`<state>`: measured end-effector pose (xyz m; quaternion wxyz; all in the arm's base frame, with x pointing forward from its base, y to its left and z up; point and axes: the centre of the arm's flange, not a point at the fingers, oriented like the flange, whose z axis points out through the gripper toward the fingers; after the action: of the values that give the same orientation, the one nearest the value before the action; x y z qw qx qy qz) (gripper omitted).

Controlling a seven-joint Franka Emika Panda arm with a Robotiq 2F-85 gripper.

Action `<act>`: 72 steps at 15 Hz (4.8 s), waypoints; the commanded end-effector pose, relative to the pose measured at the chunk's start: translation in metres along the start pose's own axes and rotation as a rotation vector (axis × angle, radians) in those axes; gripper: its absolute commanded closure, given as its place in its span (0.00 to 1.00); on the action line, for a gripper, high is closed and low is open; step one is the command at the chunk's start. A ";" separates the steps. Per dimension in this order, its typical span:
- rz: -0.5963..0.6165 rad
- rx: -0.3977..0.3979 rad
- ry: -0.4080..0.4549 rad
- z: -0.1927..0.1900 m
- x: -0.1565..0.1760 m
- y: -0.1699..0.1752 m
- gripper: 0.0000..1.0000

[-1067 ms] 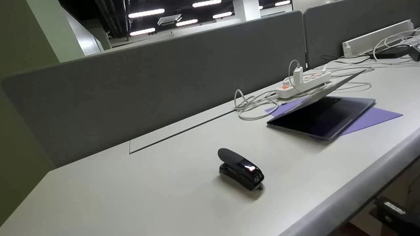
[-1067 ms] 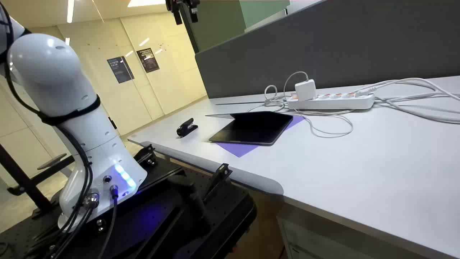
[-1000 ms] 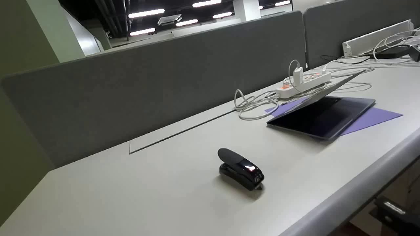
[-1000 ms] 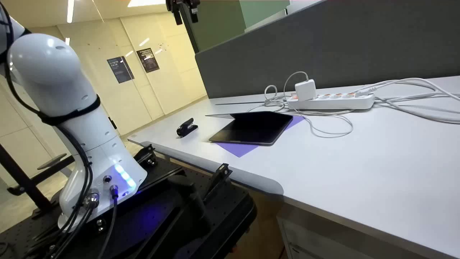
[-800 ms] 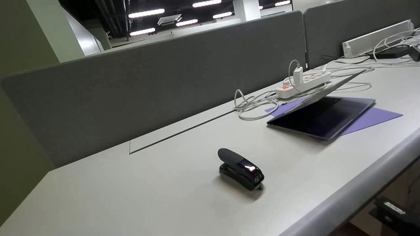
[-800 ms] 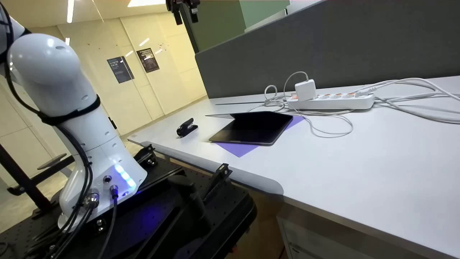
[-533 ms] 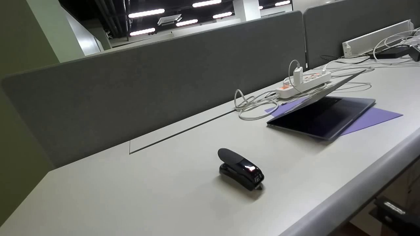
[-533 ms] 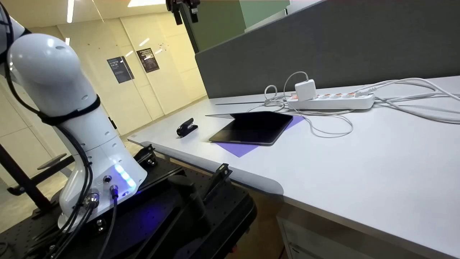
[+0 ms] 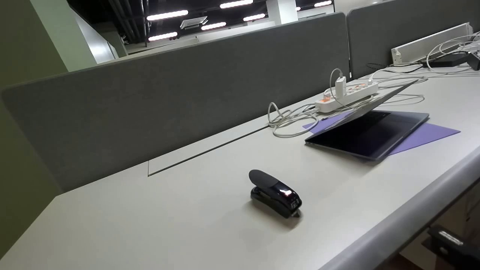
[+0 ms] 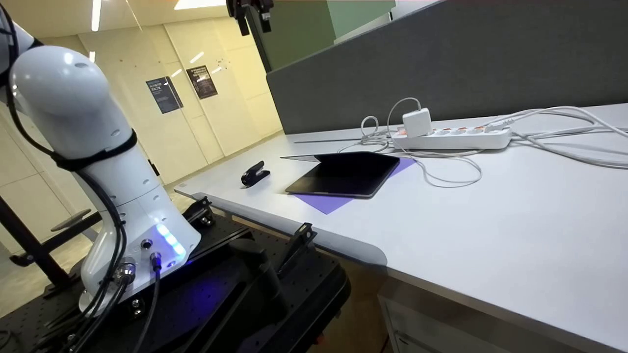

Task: Open the laptop

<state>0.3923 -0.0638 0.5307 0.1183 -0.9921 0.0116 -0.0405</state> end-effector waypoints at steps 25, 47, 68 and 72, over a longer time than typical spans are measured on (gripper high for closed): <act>-0.155 -0.288 -0.118 0.220 -0.046 0.062 0.00; -0.143 -0.334 -0.080 0.301 -0.059 0.124 0.00; -0.096 -0.332 0.197 0.324 -0.049 0.111 0.00; -0.099 -0.330 0.239 0.313 -0.042 0.101 0.00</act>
<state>0.3818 -0.1020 0.1821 -0.0489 -0.9899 -0.0285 -0.1297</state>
